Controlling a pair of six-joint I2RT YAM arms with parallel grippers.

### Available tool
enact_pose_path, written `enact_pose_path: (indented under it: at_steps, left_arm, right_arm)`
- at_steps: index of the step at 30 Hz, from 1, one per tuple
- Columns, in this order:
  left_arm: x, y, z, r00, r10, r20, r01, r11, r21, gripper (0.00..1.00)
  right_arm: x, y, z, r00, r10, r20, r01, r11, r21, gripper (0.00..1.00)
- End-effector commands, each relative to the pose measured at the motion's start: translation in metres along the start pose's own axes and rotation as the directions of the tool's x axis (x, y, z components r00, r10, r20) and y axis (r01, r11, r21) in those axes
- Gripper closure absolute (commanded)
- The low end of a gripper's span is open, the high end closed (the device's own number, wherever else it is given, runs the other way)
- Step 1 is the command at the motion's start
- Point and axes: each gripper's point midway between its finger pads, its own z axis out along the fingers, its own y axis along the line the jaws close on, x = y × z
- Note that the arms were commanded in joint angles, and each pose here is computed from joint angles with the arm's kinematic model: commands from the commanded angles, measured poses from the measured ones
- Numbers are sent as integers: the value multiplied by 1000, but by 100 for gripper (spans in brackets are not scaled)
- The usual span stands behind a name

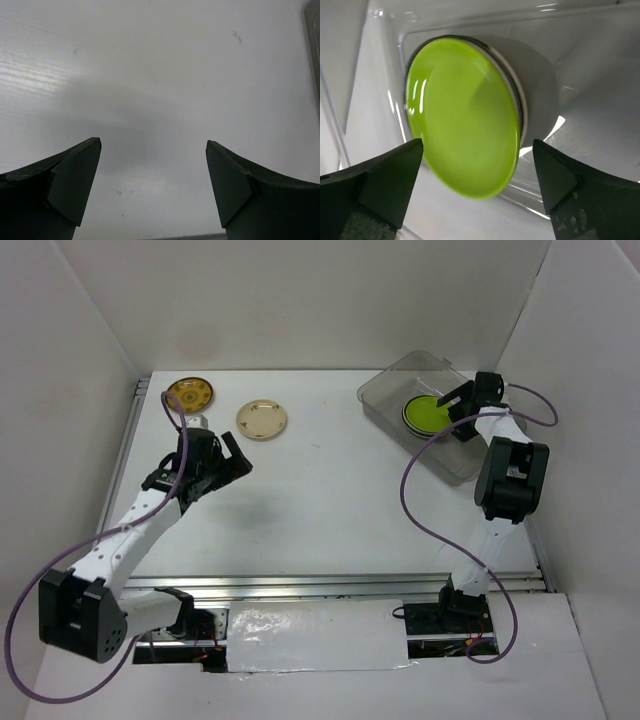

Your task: Place the plates into the plastic bin on the countertop

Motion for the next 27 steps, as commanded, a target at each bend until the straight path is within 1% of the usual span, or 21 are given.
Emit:
enact_pose_path:
  at_steps: [1,4,7,8,10,11,12,13,14,15,16,17,18,19,20,21,22,23,24,25,27]
  left_arm:
    - [-37,3,28,998,-23,67,21,999,36,1]
    - [-53,12,57,995,-76,61,73,995,61,1]
    - [-69,19,82,992,-123,33,121,991,49,1]
    - [-82,15,87,989,-135,57,131,989,67,1]
    - [-88,25,112,984,-176,41,172,983,69,1]
    - [-79,29,132,977,-214,1,214,974,75,1]
    - [-92,45,142,963,-270,19,268,960,83,1]
    - [-88,42,150,955,-295,-18,295,947,124,1]
    - [-79,47,171,945,-324,-44,327,936,127,1]
    - [-89,42,181,947,-321,-13,318,933,169,1]
    - [-90,38,190,950,-311,-7,307,933,189,1]
    - [-86,38,210,956,-292,-3,288,940,181,1]
    - [-81,43,219,955,-296,-18,295,945,141,1]
    - [-93,40,228,955,-296,-3,294,946,141,1]
    - [-80,50,246,950,-310,-38,312,944,107,1]
    - [-77,53,252,946,-319,-51,322,943,84,2]
    - [-84,50,257,946,-321,-40,324,943,81,2]
    - [-75,61,269,942,-332,-43,333,943,13,3]
    - [-61,71,270,935,-345,-85,339,938,-73,4]
    - [-70,68,278,938,-340,-69,335,939,-79,6]
    - [-62,84,280,932,-354,-75,337,924,-182,13]
  right_arm:
    - [-35,52,-46,994,-19,105,34,990,-137,0]
    - [-42,61,-85,990,-50,133,65,992,-111,0]
    - [-32,51,-105,991,-85,101,92,993,-70,0]
    - [-25,43,-108,993,-92,78,96,994,-45,0]
    - [-10,26,-113,993,-104,51,106,994,-28,0]
    - [-3,22,-115,994,-102,35,103,994,-36,0]
    - [5,19,-119,995,-103,19,104,994,-43,0]
    - [23,6,-126,995,-95,-13,94,995,-43,0]
    - [29,13,-132,994,-106,-4,105,989,-106,0]
    - [56,24,-142,989,-138,-60,124,971,-204,0]
    - [81,16,-157,985,-152,-85,126,958,-258,0]
    - [89,29,-167,983,-172,-60,141,928,-344,0]
    - [114,38,-182,972,-213,-96,153,892,-426,0]
    - [130,32,-198,968,-226,-108,151,870,-470,0]
    - [138,40,-210,964,-247,-96,159,831,-533,0]
    - [165,35,-219,946,-290,-143,158,800,-579,0]
    - [165,38,-235,947,-298,-117,165,767,-620,0]
    - [179,42,-245,937,-328,-125,171,737,-654,0]
    - [188,36,-254,931,-339,-138,164,723,-671,0]
    - [193,35,-259,927,-347,-145,160,713,-682,0]
    - [198,30,-269,926,-346,-153,146,699,-700,0]
